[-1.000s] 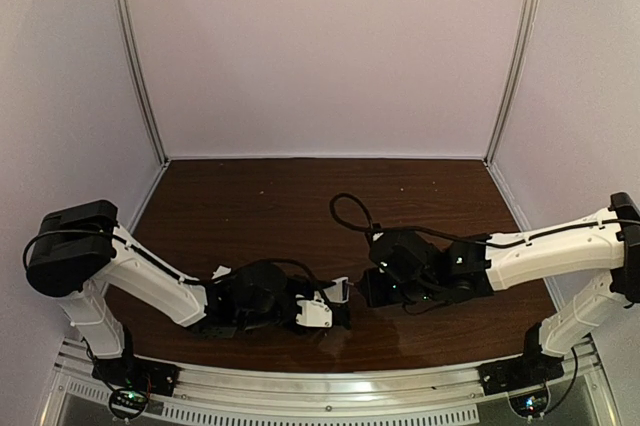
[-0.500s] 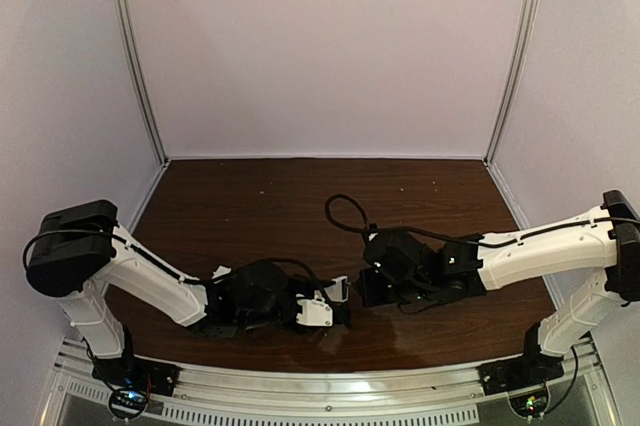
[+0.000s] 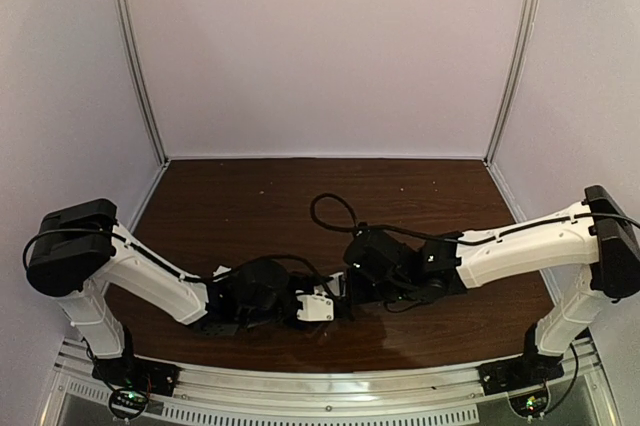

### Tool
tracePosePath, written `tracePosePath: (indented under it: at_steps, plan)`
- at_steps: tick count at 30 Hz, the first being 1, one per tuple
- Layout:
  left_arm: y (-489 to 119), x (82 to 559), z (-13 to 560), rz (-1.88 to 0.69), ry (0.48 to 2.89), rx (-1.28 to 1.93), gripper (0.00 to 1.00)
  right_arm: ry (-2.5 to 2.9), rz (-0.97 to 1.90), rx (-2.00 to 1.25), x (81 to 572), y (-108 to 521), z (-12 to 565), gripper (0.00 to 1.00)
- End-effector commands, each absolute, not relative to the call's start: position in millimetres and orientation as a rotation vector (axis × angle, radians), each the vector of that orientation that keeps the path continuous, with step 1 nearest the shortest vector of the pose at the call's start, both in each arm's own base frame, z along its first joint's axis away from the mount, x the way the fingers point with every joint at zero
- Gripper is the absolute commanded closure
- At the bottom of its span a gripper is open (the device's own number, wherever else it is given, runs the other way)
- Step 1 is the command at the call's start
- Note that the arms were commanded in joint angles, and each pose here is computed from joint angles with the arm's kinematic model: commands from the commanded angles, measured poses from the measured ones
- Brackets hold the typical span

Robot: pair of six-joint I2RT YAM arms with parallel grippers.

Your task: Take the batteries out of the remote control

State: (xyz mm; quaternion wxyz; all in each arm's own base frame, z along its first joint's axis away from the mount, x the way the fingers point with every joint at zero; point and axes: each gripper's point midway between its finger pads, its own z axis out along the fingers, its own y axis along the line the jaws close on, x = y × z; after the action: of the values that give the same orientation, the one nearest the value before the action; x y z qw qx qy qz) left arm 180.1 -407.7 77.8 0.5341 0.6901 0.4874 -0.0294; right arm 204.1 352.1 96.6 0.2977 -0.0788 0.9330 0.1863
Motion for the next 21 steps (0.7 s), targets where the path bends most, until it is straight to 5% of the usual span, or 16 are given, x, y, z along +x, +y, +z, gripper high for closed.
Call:
tracePosePath:
  at_steps: [1, 21]
  plan:
    - [-410, 181, 76, -0.068, 1.176, 1.653, 1.00, 2.530, 0.360, -0.226, 198, 345, 83, 1.00]
    - [-409, 192, 69, 0.001, 1.208, 1.631, 1.00, 2.507, 0.192, -0.230, 198, 337, 94, 1.00]
